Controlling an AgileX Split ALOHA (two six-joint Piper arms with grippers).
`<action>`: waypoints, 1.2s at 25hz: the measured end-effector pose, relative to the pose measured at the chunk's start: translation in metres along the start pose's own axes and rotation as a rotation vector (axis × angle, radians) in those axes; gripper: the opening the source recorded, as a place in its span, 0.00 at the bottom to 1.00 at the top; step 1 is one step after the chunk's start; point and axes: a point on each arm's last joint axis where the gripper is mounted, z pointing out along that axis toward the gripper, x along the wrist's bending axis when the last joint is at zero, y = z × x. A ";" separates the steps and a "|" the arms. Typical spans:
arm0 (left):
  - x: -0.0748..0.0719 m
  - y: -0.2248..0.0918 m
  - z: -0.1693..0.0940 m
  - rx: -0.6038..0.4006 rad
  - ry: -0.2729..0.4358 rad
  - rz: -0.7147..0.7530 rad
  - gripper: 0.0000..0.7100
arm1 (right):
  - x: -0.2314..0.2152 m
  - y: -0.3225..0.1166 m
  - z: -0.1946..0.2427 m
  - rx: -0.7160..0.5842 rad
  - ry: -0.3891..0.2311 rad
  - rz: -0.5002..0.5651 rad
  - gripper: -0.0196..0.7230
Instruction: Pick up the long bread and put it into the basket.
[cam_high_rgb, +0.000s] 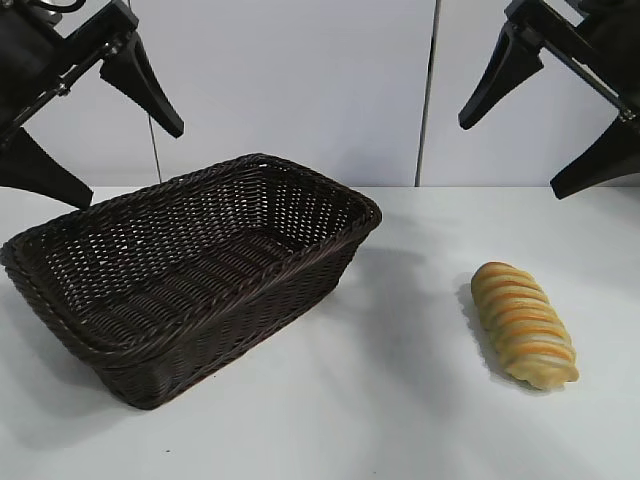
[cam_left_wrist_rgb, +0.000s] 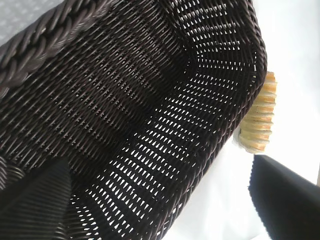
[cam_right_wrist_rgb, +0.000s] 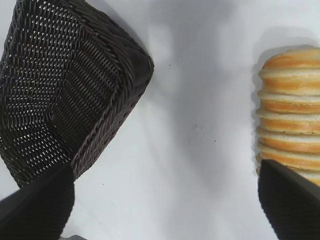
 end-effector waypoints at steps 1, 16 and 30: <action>0.000 0.000 0.000 -0.001 0.000 0.000 0.98 | 0.000 0.000 0.000 0.000 0.000 0.000 0.96; 0.000 0.000 0.000 -0.001 0.000 0.000 0.98 | 0.000 0.000 0.000 -0.002 -0.001 -0.001 0.96; 0.003 -0.001 -0.010 -0.023 0.090 0.005 0.98 | 0.000 0.000 0.000 -0.003 -0.001 -0.001 0.96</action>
